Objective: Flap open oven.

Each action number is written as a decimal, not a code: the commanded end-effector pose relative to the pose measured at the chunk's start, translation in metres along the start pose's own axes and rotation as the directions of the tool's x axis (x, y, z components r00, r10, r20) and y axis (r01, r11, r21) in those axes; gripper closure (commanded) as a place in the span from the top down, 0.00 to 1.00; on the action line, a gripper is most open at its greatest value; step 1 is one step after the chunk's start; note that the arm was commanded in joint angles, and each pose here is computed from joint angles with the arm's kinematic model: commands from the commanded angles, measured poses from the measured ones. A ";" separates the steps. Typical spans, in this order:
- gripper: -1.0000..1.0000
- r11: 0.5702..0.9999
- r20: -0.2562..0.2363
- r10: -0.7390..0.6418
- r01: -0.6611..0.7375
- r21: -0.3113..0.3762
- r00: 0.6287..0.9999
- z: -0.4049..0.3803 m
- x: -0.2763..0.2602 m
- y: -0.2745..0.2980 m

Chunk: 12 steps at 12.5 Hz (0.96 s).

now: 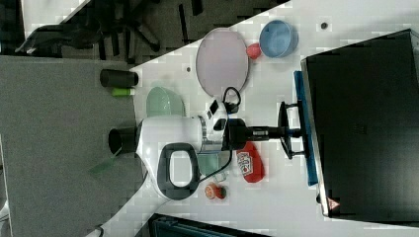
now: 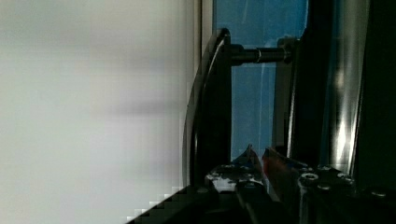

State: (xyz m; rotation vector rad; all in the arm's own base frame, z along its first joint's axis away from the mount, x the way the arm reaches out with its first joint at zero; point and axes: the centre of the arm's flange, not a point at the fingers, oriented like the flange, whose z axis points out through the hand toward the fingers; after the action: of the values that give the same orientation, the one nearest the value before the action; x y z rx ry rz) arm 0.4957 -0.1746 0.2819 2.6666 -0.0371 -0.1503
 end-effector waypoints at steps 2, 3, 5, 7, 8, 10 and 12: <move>0.17 0.997 -0.005 0.051 -0.051 -0.055 0.999 -0.001 0.012 -0.077; 0.17 0.995 -0.009 0.056 -0.056 -0.085 0.998 0.003 0.013 -0.092; 0.17 0.986 -0.023 0.078 -0.080 -0.148 0.997 0.013 0.012 -0.124; 0.17 0.970 -0.045 0.086 -0.094 -0.225 0.995 0.027 0.012 -0.155; 0.17 0.960 -0.058 0.073 -0.086 -0.266 0.996 0.034 0.011 -0.170; 0.17 0.944 -0.066 0.025 -0.045 -0.327 0.998 0.053 0.008 -0.197; 0.17 0.940 -0.061 0.029 -0.048 -0.337 0.998 0.071 0.009 -0.215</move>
State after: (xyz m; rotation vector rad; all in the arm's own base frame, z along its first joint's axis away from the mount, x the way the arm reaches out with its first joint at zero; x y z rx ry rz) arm 0.4871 -0.0077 0.1142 2.3300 0.1127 -0.1474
